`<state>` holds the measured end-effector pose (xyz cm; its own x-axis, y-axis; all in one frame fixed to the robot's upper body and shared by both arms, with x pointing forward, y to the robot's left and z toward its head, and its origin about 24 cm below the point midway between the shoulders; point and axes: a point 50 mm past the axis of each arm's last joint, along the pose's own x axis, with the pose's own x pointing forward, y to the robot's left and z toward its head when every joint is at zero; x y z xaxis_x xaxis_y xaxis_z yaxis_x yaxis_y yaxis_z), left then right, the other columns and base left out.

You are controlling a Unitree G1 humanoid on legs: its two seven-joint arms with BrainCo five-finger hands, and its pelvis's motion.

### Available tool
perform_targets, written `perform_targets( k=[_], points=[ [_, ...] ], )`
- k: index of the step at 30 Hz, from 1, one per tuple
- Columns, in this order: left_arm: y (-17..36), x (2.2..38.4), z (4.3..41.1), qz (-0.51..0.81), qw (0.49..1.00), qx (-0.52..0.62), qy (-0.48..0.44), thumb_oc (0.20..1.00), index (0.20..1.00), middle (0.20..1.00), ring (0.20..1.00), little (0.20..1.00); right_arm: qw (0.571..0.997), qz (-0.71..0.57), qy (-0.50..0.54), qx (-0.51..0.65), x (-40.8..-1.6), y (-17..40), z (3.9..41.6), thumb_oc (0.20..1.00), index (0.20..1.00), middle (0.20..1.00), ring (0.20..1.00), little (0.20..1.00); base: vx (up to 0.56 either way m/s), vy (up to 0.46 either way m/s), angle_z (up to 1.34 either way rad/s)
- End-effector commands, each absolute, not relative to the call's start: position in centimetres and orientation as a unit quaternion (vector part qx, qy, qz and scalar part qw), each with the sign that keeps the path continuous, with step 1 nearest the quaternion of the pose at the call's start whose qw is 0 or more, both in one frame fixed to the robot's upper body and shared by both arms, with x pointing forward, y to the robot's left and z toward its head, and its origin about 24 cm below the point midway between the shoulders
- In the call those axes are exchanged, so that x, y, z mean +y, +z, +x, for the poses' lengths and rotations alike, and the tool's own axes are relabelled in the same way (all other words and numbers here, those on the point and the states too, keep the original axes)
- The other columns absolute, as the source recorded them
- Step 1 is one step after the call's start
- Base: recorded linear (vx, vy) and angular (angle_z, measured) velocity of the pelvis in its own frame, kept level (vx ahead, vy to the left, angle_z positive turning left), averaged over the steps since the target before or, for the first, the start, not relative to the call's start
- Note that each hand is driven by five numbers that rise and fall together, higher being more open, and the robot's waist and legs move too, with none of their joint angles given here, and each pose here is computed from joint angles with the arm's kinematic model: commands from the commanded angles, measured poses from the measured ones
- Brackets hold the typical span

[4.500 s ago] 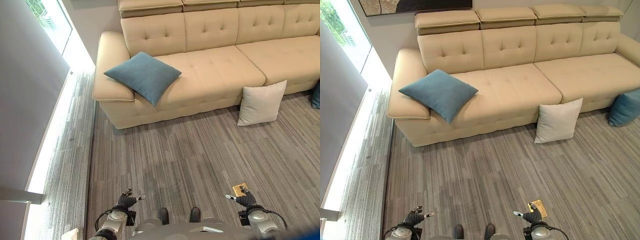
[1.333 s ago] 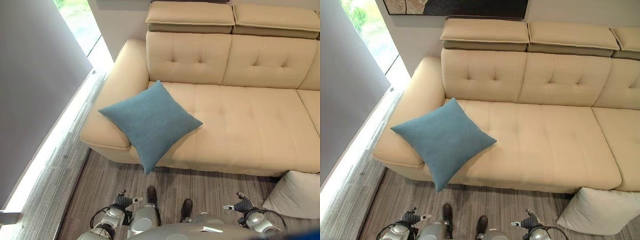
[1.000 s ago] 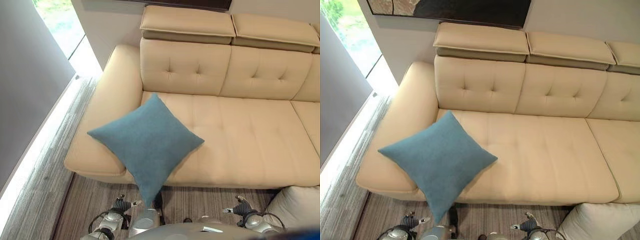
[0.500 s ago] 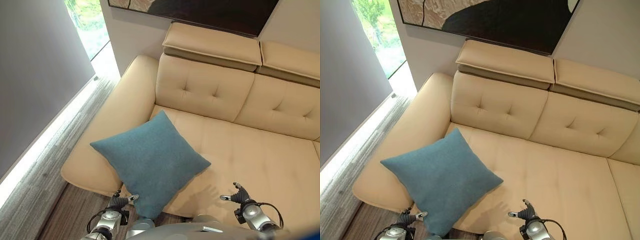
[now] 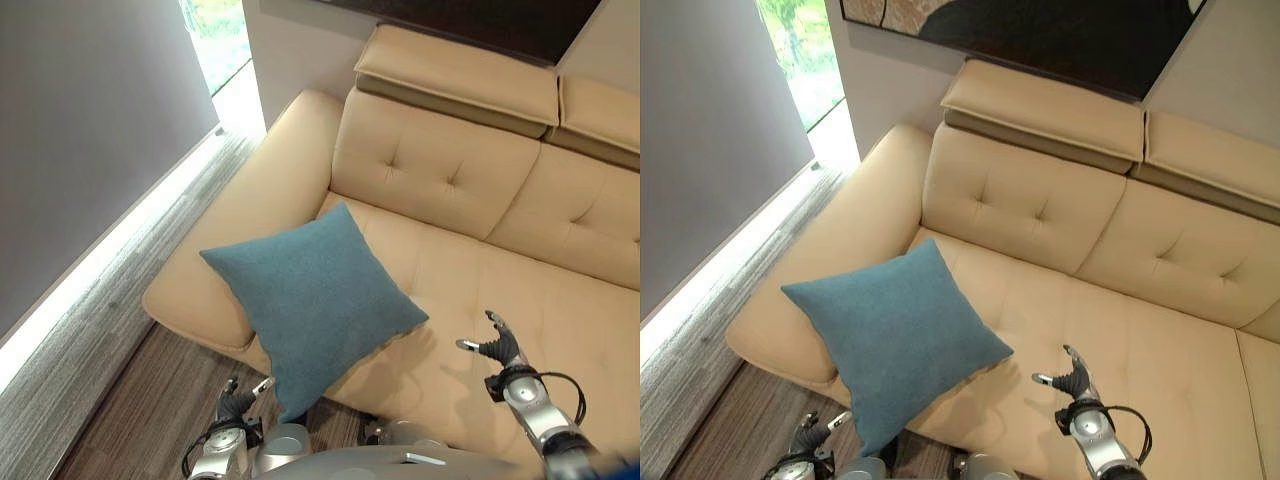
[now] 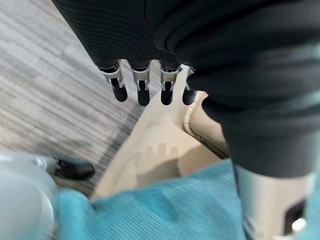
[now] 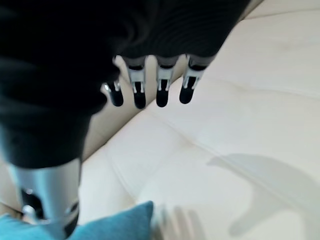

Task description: Pick up all the scattered cushions and arrange them neatly on the sofa.

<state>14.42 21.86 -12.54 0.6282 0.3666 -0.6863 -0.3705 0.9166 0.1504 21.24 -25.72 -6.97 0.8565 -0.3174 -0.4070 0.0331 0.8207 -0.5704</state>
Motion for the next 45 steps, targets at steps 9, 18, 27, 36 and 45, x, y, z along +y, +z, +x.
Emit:
perform_targets(
  k=[9,18,27,36,45],
  points=[
    [-7.1,19.0,23.6,-0.034,0.966,0.22,0.135,1.0,1.0,1.0,1.0,1.0,0.945,-0.269,-0.157,0.101,-28.6,1.8,29.2,1.0,1.0,1.0,1.0,1.0,-0.11,-0.066,0.16],
    [-2.6,16.6,28.4,-0.042,0.988,0.124,0.081,1.0,1.0,1.0,1.0,1.0,0.941,-0.303,-0.147,-0.003,-27.8,9.3,34.7,1.0,1.0,1.0,1.0,1.0,-0.06,-0.057,-0.02],
    [0.2,14.6,30.3,-0.047,0.996,0.069,0.027,1.0,1.0,1.0,1.0,1.0,0.957,-0.274,-0.078,-0.048,-25.4,13.0,37.0,1.0,1.0,1.0,1.0,1.0,-0.02,-0.05,0.02],
    [4.2,12.6,32.5,-0.058,0.998,-0.003,-0.003,1.0,1.0,1.0,1.0,1.0,0.952,-0.3,-0.023,-0.06,-21.8,13.4,38.3,1.0,1.0,1.0,1.0,1.0,-0.01,-0.039,0.02],
    [7.9,10.3,34.2,-0.109,0.992,-0.058,-0.006,1.0,1.0,1.0,1.0,1.0,0.967,-0.248,0.037,-0.053,-15.2,10.8,38.5,1.0,1.0,1.0,1.0,1.0,0.0,-0.015,0.02]
  ],
)
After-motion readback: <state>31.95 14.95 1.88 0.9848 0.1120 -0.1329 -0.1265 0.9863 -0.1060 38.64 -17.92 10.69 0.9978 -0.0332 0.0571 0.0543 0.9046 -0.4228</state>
